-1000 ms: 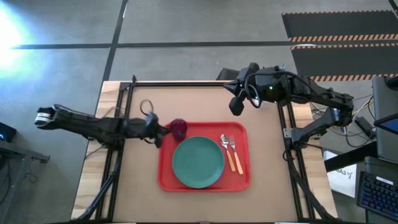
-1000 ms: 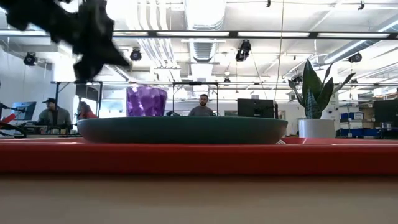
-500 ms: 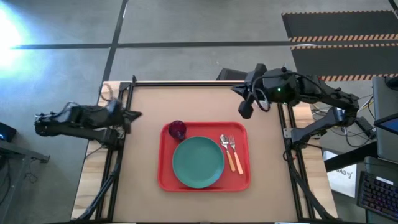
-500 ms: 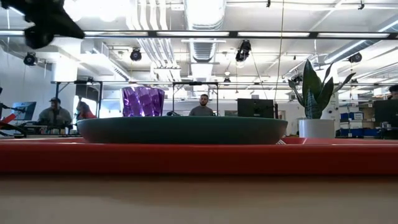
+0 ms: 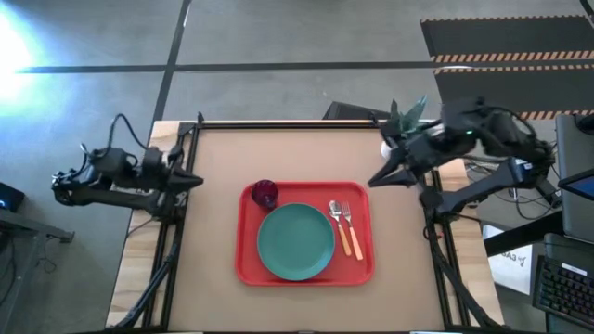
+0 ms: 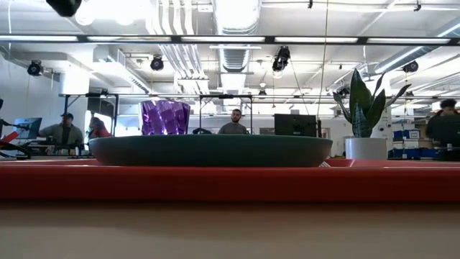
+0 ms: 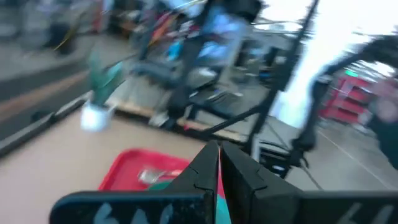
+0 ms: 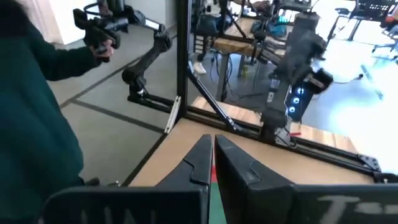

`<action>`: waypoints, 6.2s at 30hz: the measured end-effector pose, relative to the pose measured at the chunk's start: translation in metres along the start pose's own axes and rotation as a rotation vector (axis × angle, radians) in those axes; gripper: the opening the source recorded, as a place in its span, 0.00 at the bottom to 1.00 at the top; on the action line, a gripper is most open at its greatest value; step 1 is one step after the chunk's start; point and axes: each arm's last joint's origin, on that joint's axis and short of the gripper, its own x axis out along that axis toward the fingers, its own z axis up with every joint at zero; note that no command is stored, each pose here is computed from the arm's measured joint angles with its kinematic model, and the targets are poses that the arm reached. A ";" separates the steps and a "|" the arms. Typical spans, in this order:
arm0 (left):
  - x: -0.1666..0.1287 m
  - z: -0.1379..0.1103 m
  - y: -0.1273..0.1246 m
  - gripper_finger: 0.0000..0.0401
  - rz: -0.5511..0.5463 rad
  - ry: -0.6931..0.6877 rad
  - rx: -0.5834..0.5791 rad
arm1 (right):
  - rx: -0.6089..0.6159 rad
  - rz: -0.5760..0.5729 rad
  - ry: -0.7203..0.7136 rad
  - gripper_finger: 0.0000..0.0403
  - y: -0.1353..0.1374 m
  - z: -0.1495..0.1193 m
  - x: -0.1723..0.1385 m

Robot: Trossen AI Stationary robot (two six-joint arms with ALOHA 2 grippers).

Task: Pick and place plate/cup/fork/spoon on tray
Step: Return to Home Position

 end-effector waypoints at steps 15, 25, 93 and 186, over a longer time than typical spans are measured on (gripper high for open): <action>-0.057 -0.011 0.001 0.00 -0.211 -0.062 0.159 | 0.125 0.069 -0.196 0.02 0.022 -0.092 -0.014; -0.066 -0.016 0.003 0.00 -0.218 -0.083 0.165 | 0.326 0.034 -0.276 0.02 0.023 -0.183 0.013; -0.012 -0.071 0.018 0.00 -0.263 -0.031 0.216 | 0.198 -0.092 -0.345 0.02 0.046 -0.336 0.009; 0.040 -0.161 0.052 0.00 -0.131 -0.049 0.369 | -0.026 -0.470 -0.130 0.02 0.039 -0.363 -0.012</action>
